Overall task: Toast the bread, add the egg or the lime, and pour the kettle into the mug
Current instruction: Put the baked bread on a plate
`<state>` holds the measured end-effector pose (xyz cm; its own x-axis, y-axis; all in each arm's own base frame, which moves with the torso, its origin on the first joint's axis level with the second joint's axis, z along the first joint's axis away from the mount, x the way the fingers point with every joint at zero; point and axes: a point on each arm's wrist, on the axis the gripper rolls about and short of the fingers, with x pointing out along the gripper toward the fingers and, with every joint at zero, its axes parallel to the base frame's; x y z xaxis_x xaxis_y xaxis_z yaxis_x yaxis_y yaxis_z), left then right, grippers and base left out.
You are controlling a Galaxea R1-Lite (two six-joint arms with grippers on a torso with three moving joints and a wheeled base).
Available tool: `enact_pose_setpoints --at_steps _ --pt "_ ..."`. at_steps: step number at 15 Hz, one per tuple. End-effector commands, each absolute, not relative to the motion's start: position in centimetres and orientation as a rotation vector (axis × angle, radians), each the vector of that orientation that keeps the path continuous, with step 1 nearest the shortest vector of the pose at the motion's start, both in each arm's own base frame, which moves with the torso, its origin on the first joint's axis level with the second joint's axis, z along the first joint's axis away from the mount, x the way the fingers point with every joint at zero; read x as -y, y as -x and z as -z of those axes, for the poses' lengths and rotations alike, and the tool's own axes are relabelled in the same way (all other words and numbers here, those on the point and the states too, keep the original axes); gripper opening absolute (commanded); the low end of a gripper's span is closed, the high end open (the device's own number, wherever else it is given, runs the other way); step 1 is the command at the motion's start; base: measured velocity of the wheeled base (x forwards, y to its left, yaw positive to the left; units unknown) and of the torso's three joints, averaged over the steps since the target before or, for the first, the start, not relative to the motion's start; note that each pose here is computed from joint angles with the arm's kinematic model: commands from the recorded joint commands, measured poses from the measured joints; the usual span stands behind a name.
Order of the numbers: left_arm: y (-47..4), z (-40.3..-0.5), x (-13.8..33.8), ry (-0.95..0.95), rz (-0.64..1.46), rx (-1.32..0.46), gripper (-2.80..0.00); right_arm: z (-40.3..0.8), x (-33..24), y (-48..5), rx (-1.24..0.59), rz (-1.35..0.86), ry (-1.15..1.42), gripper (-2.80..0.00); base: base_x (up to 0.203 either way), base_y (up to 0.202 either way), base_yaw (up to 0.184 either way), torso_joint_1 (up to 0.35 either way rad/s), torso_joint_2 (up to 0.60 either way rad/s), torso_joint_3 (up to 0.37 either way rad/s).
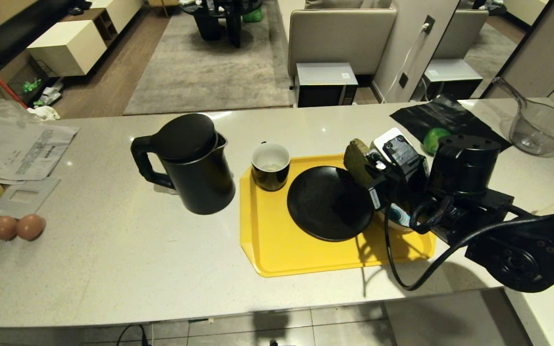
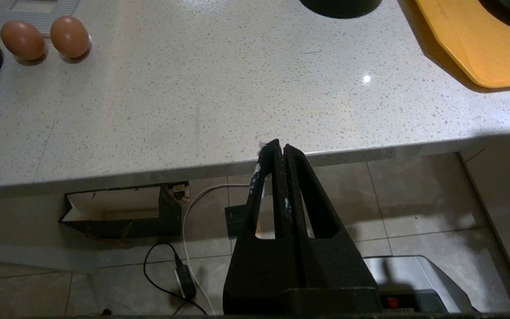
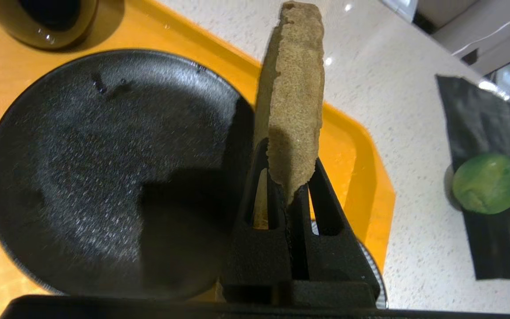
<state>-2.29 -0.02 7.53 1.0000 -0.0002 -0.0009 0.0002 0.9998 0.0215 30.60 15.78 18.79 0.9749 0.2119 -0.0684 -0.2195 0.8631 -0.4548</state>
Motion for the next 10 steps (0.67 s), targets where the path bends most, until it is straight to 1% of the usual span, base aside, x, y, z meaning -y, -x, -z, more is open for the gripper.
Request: enact_pose_setpoints --at_steps 1,8,10 --pt "2.3 -7.5 0.0 -0.021 0.000 0.000 -2.80 -17.6 -15.8 -30.8 -0.009 -0.224 0.504 -2.80 0.000 0.000 0.000 0.000 0.00 0.000" --pt "2.3 -7.5 0.0 -0.021 0.000 0.000 -2.80 -15.5 -15.3 -29.9 -0.062 -0.241 0.540 -2.80 0.000 0.000 0.000 0.000 0.00 0.000" --pt "2.3 -7.5 0.0 -0.021 0.000 0.000 -2.80 -15.2 -15.3 -29.9 -0.042 -0.237 0.551 -2.80 0.000 0.000 0.000 0.000 0.00 0.000"
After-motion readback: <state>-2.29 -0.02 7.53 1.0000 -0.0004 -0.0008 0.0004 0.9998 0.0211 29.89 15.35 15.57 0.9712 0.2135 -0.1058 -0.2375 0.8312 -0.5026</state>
